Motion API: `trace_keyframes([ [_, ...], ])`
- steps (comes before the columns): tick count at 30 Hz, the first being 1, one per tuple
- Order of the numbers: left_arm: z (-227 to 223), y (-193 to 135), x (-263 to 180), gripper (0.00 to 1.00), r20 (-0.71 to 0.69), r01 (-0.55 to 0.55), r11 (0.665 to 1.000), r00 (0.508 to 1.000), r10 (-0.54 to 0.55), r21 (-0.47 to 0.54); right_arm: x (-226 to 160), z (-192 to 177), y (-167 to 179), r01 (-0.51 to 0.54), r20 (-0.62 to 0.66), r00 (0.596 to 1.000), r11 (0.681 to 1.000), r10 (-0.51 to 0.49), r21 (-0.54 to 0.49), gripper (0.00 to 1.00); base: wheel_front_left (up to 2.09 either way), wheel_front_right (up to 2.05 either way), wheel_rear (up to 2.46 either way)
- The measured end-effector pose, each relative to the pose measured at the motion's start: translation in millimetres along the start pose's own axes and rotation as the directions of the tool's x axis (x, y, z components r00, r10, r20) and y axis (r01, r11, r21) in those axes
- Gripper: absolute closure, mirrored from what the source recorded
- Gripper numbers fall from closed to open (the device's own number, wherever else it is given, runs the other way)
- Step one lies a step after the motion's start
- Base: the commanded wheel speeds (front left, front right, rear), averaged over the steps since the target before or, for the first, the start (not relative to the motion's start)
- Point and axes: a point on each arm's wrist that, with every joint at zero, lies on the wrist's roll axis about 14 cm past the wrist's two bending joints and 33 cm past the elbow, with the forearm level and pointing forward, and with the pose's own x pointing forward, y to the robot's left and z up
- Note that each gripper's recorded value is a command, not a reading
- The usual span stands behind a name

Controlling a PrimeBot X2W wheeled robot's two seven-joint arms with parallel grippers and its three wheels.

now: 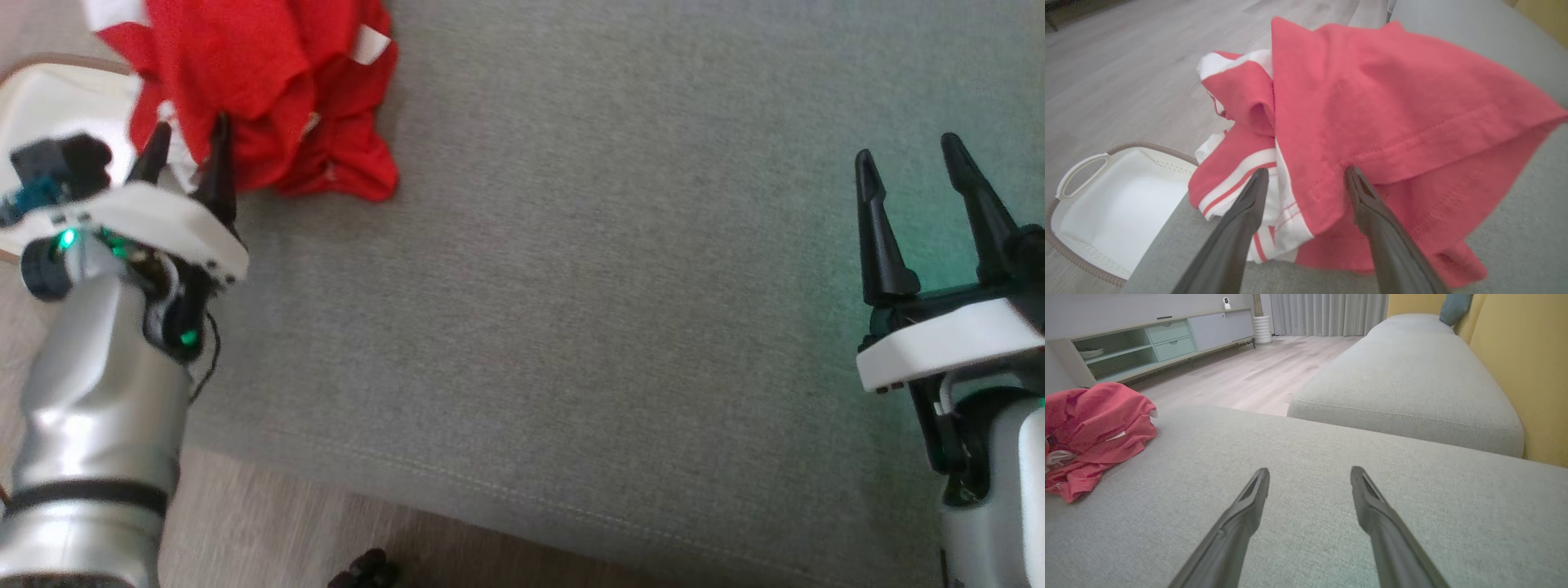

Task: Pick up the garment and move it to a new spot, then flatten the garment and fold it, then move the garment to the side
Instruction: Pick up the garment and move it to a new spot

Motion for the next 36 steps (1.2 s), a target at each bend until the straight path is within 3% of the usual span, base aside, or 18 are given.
trace_keyframes([
  [6,-23,0,25,0.00,-0.173,-0.015,1.000,0.985,0.011,-0.019,-4,-13,-12,0.030,-0.037,0.999,1.000,-0.029,0.006,0.00,0.00,0.00,0.00],
  [7,-21,1,26,0.25,-0.173,-0.016,1.000,0.985,0.014,-0.015,-4,-13,-12,0.031,-0.035,0.999,0.999,-0.031,0.005,0.00,0.00,0.00,0.00],
  [8,-17,4,27,0.93,-0.158,-0.020,1.000,0.987,0.018,-0.009,-5,-12,-13,0.033,-0.033,0.999,0.999,-0.032,0.004,0.00,0.00,0.00,0.00],
  [9,-11,7,28,1.00,-0.144,-0.021,1.000,0.989,0.021,-0.002,-5,-10,-13,0.034,-0.030,0.999,0.999,-0.034,0.003,0.00,0.00,0.00,0.00],
  [13,30,17,30,1.00,0.013,-0.029,0.998,1.000,0.028,0.047,-7,-3,-13,0.040,-0.015,0.999,0.999,-0.040,0.001,0.00,0.00,0.00,0.00],
  [19,94,25,13,1.00,0.214,-0.055,0.993,0.976,0.031,0.108,-20,19,-9,0.055,0.042,0.998,0.999,-0.055,0.001,0.00,0.00,0.00,0.00],
  [24,152,14,-23,1.00,0.402,-0.049,0.988,0.915,-0.015,0.149,-45,30,-6,0.073,0.063,0.995,0.997,-0.073,-0.004,0.00,0.00,0.00,0.00],
  [32,169,-7,-85,1.00,0.534,-0.005,0.986,0.841,-0.085,0.165,-81,51,-2,0.103,0.118,0.988,0.995,-0.102,0.004,0.00,0.00,0.00,0.00],
  [36,194,-42,-108,1.00,0.590,0.068,0.976,0.787,-0.179,0.206,-98,57,-11,0.141,0.138,0.980,0.990,-0.142,0.016,0.00,0.00,0.00,0.00],
])
